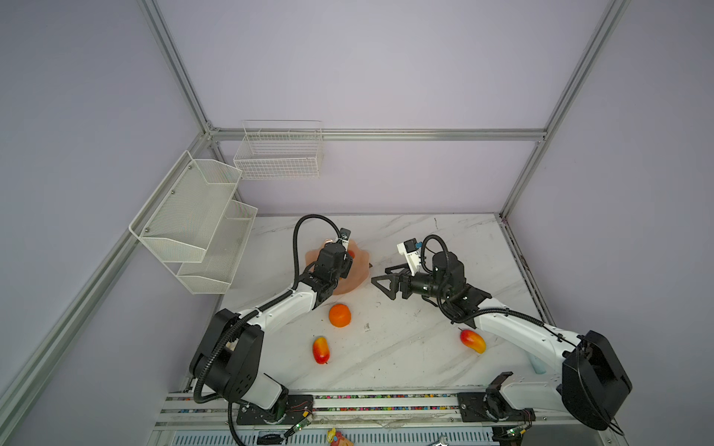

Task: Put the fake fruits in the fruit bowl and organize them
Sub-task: 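Carry the lychees with the left gripper into the peach bowl and release, then lower the left gripper onto the orange persimmon and grasp it, then lift the persimmon with the left gripper and drop it into the bowl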

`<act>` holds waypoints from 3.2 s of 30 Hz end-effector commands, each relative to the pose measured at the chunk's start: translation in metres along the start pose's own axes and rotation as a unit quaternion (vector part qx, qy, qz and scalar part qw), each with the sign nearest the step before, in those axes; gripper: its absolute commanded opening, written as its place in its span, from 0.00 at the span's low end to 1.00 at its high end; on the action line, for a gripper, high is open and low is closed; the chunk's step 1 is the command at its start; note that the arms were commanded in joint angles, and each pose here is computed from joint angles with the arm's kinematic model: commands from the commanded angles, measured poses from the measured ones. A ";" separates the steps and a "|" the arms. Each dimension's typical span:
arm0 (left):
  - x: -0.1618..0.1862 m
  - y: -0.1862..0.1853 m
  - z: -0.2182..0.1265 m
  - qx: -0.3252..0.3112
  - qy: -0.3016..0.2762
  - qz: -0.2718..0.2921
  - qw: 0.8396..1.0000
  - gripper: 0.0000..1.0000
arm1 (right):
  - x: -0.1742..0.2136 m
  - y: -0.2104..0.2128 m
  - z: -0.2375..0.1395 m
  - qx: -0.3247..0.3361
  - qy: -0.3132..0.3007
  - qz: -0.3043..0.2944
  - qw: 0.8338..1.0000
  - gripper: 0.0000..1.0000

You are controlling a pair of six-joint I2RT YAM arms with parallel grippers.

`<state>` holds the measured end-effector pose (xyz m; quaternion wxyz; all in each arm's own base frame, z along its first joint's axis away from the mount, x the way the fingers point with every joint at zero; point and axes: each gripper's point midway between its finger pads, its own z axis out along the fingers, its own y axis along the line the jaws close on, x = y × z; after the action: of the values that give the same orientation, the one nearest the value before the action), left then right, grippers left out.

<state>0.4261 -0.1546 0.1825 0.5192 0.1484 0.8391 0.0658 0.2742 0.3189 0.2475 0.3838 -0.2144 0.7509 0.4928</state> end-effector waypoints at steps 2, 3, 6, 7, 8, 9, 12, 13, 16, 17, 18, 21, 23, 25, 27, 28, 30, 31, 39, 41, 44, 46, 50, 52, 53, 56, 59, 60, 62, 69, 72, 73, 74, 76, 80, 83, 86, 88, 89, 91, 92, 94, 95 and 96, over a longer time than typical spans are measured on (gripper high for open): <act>-0.059 0.006 -0.001 0.005 -0.075 -0.044 0.996 0.00 | -0.006 0.006 -0.007 0.001 -0.022 -0.003 1.000 0.98; -0.058 0.004 0.001 0.007 -0.073 -0.045 0.996 0.00 | -0.005 0.005 -0.008 0.004 -0.022 -0.001 1.000 0.97; -0.050 0.000 0.006 0.015 -0.059 -0.047 0.997 0.00 | -0.003 0.003 -0.011 0.013 -0.024 0.000 1.000 0.97; -0.048 -0.002 0.007 0.017 -0.055 -0.047 0.997 0.02 | -0.003 0.002 -0.012 0.014 -0.023 0.001 1.000 0.97; -0.045 -0.002 0.008 0.018 -0.050 -0.049 0.997 0.06 | -0.002 0.001 -0.012 0.017 -0.022 0.001 1.000 0.97; -0.044 -0.002 0.007 0.019 -0.050 -0.051 0.997 0.09 | -0.002 0.001 -0.013 0.017 -0.022 0.001 1.000 0.97; -0.044 -0.001 0.004 0.019 -0.052 -0.056 0.997 0.27 | 0.001 0.000 -0.013 0.022 -0.018 0.002 1.000 0.97; -0.045 0.000 0.001 0.020 -0.054 -0.058 0.997 0.32 | 0.002 -0.001 -0.013 0.024 -0.016 0.002 1.000 0.97; -0.048 0.002 -0.005 0.024 -0.057 -0.063 0.996 0.45 | 0.007 -0.005 -0.012 0.029 -0.010 0.006 1.000 0.97; -0.049 0.003 -0.008 0.024 -0.058 -0.066 0.996 0.49 | 0.008 -0.006 -0.012 0.029 -0.008 0.005 1.000 0.98; -0.050 0.003 -0.012 0.026 -0.059 -0.069 0.996 0.53 | 0.009 -0.006 -0.012 0.029 -0.007 0.006 1.000 0.97; -0.055 0.008 -0.028 0.035 -0.070 -0.088 0.993 0.64 | 0.013 -0.006 -0.013 0.026 -0.004 0.004 1.000 0.97; -0.061 0.013 -0.050 0.047 -0.085 -0.112 0.989 0.69 | 0.018 -0.008 -0.014 0.028 0.002 0.003 1.000 0.97; -0.057 0.016 -0.067 0.058 -0.082 -0.136 0.986 0.72 | 0.026 -0.011 -0.013 0.029 0.014 -0.002 0.999 0.97; -0.043 0.014 -0.083 0.079 -0.066 -0.150 0.983 0.74 | 0.036 -0.016 -0.012 0.034 0.030 -0.007 0.999 0.97; -0.029 0.014 -0.089 0.085 -0.048 -0.173 0.980 0.74 | 0.042 -0.019 -0.011 0.035 0.039 -0.014 0.999 0.97; 0.003 0.012 -0.100 0.089 -0.004 -0.209 0.974 0.75 | 0.055 -0.022 -0.008 0.032 0.060 -0.028 0.997 0.97; 0.018 0.009 -0.107 0.099 0.016 -0.223 0.970 0.75 | 0.061 -0.023 -0.006 0.030 0.071 -0.038 0.996 0.97; 0.095 -0.033 -0.132 0.166 0.113 -0.260 0.944 0.83 | 0.085 -0.011 0.000 -0.001 0.106 -0.092 0.990 0.97; 0.105 -0.040 -0.129 0.166 0.134 -0.252 0.944 0.83 | 0.089 -0.011 -0.002 -0.003 0.103 -0.085 0.991 0.97; 0.111 -0.045 -0.121 0.156 0.146 -0.240 0.947 0.85 | 0.095 -0.011 -0.004 -0.002 0.101 -0.071 0.992 0.97; 0.113 -0.048 -0.115 0.145 0.149 -0.234 0.950 0.86 | 0.096 -0.010 -0.005 -0.002 0.100 -0.066 0.993 0.97; 0.122 -0.054 -0.102 0.126 0.165 -0.223 0.952 0.87 | 0.096 -0.008 -0.005 0.003 0.101 -0.066 0.993 0.97; 0.127 -0.056 -0.098 0.113 0.175 -0.215 0.954 0.87 | 0.095 -0.008 -0.005 0.005 0.102 -0.067 0.993 0.97; 0.129 -0.057 -0.096 0.108 0.179 -0.212 0.955 0.87 | 0.095 -0.007 -0.005 0.006 0.102 -0.067 0.993 0.97; 0.136 -0.056 -0.091 0.091 0.190 -0.206 0.956 0.88 | 0.094 -0.007 -0.002 0.007 0.103 -0.066 0.992 0.97; 0.145 -0.058 -0.087 0.086 0.200 -0.202 0.955 0.88 | 0.096 -0.008 0.001 0.006 0.105 -0.064 0.992 0.97; 0.147 -0.060 -0.086 0.087 0.203 -0.202 0.954 0.88 | 0.096 -0.009 0.003 0.006 0.106 -0.063 0.992 0.97; 0.150 -0.064 -0.083 0.091 0.206 -0.202 0.953 0.87 | 0.097 -0.009 0.005 0.003 0.109 -0.061 0.992 0.97; 0.148 -0.069 -0.080 0.098 0.205 -0.203 0.952 0.80 | 0.099 -0.008 0.011 -0.001 0.111 -0.058 0.992 0.97; 0.148 -0.071 -0.082 0.106 0.207 -0.201 0.952 0.74 | 0.100 -0.009 0.012 -0.002 0.115 -0.058 0.992 0.97; 0.147 -0.072 -0.084 0.111 0.209 -0.199 0.951 0.72 | 0.100 -0.008 0.012 -0.003 0.115 -0.060 0.992 0.97; 0.146 -0.074 -0.085 0.119 0.210 -0.196 0.950 0.68 | 0.100 -0.008 0.012 -0.004 0.116 -0.062 0.991 0.97; 0.141 -0.077 -0.090 0.138 0.211 -0.189 0.949 0.63 | 0.097 -0.006 0.012 -0.006 0.116 -0.066 0.991 0.97; 0.128 -0.085 -0.104 0.181 0.213 -0.175 0.944 0.57 | 0.093 0.000 0.012 -0.015 0.116 -0.075 0.990 0.97; 0.105 -0.086 -0.115 0.209 0.196 -0.177 0.942 0.52 | 0.089 0.005 0.013 -0.024 0.114 -0.077 0.990 0.97; 0.077 -0.075 -0.124 0.205 0.172 -0.185 0.946 0.48 | 0.082 0.010 0.013 -0.031 0.106 -0.083 0.990 0.97; 0.058 -0.065 -0.128 0.200 0.152 -0.186 0.950 0.48 | 0.075 0.015 0.014 -0.038 0.099 -0.092 0.990 0.97; 0.046 -0.060 -0.130 0.200 0.139 -0.187 0.952 0.47 | 0.071 0.017 0.014 -0.042 0.096 -0.099 0.990 0.97; 0.024 -0.045 -0.133 0.189 0.111 -0.189 0.957 0.48 | 0.066 0.022 0.015 -0.048 0.091 -0.111 0.988 0.97; 0.012 -0.035 -0.134 0.179 0.095 -0.190 0.961 0.47 | 0.063 0.022 0.016 -0.049 0.088 -0.115 0.988 0.97; -0.007 -0.016 -0.133 0.156 0.070 -0.189 0.967 0.47 | 0.057 0.024 0.019 -0.050 0.085 -0.119 0.988 0.97; -0.017 -0.005 -0.132 0.140 0.057 -0.189 0.970 0.47 | 0.054 0.024 0.021 -0.050 0.084 -0.121 0.988 0.97; -0.024 0.006 -0.130 0.125 0.047 -0.188 0.973 0.47 | 0.048 0.026 0.022 -0.050 0.078 -0.123 0.988 0.97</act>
<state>0.3002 -0.1661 0.2027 0.3887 0.0503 0.9072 -0.1531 0.2313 0.3445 0.2024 0.3527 -0.3450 0.7410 0.4556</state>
